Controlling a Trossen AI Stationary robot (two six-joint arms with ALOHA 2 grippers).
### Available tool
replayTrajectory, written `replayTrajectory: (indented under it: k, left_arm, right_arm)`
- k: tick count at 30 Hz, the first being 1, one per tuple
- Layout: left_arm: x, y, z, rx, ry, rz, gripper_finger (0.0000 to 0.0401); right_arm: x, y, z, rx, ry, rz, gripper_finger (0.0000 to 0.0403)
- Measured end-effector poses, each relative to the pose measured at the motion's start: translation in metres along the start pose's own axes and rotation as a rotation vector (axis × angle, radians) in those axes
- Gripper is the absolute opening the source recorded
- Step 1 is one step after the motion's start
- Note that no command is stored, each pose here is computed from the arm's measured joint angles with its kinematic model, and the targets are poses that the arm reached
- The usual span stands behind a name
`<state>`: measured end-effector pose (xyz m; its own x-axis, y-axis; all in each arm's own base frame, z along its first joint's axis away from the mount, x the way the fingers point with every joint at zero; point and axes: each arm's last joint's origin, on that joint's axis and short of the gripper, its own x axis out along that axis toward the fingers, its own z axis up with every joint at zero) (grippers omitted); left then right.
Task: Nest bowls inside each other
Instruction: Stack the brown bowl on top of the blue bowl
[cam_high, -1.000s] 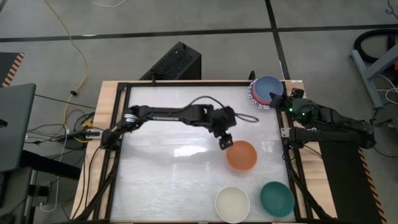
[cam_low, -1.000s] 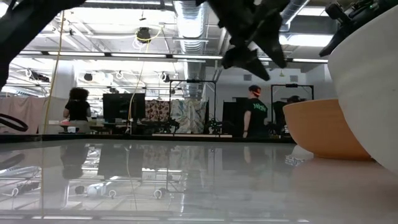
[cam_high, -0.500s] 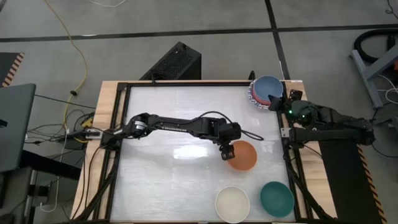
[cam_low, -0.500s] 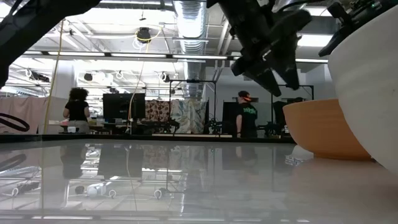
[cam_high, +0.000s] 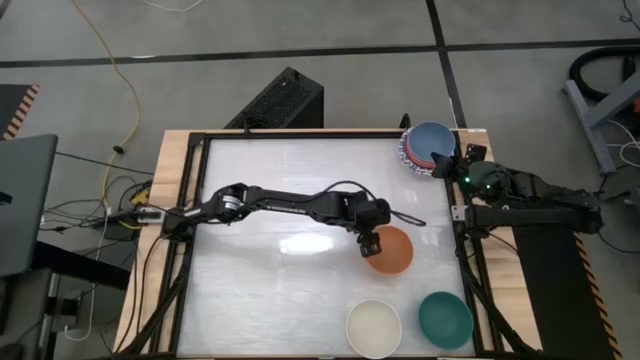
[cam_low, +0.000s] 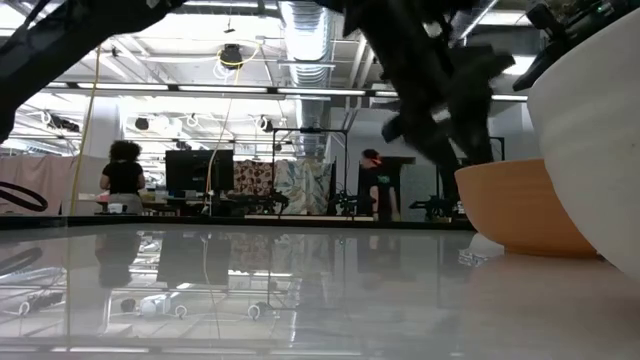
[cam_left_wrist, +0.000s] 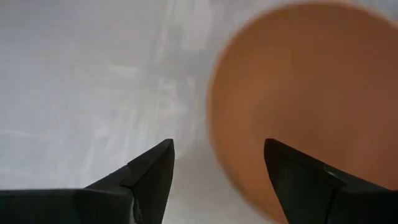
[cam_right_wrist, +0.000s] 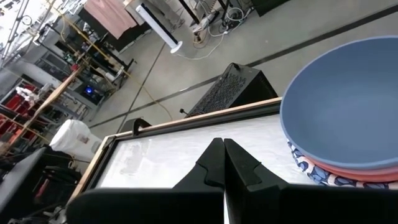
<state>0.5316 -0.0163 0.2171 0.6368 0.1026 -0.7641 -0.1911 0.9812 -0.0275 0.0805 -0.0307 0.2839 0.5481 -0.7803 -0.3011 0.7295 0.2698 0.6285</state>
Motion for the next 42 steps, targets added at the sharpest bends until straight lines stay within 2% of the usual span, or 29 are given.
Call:
replayTrajectory:
  k: [3, 6, 10, 13, 17, 21, 25, 30, 38, 42]
  left_arm:
    - [0.007, 0.001, -0.009, 0.007, 0.064, 0.014, 0.0238]
    - [0.013, 0.001, -0.011, 0.011, 0.061, 0.035, 0.0238]
    - [0.025, 0.002, -0.021, 0.017, 0.13, -0.009, 0.022]
    - [0.027, 0.001, -0.024, 0.018, 0.152, -0.028, 0.0176]
    - [0.028, 0.001, -0.027, 0.03, 0.185, -0.051, 0.0092]
    - [0.026, 0.003, -0.024, 0.028, 0.182, -0.126, 0.0014]
    - [0.02, 0.009, -0.02, -0.009, 0.221, -0.139, 0.0004]
    - [0.003, 0.022, -0.011, -0.007, 0.256, -0.046, 0.0]
    - [-0.038, 0.049, -0.011, -0.08, 0.384, 0.015, 0.0]
    - [-0.057, 0.063, -0.007, -0.129, 0.394, 0.041, 0.0]
  right_arm:
    - [0.0, 0.0, 0.0, -0.002, 0.001, -0.001, 0.0011]
    - [0.0, -0.001, 0.0, -0.005, 0.003, -0.006, 0.0011]
    - [0.0, -0.001, -0.001, -0.008, 0.005, -0.006, 0.0011]
    - [0.0, -0.001, -0.001, -0.009, 0.006, -0.007, 0.0011]
    - [0.0, -0.001, -0.001, -0.009, 0.009, -0.006, 0.0011]
    - [0.0, -0.001, -0.001, -0.01, 0.02, 0.0, 0.0011]
    - [0.0, -0.001, -0.002, -0.018, 0.044, 0.004, 0.0011]
    - [0.0, -0.005, -0.005, -0.014, 0.075, -0.02, 0.0011]
    - [-0.001, -0.01, -0.009, -0.018, 0.148, -0.043, 0.0011]
    - [-0.001, -0.01, -0.01, 0.019, 0.172, -0.041, 0.0011]
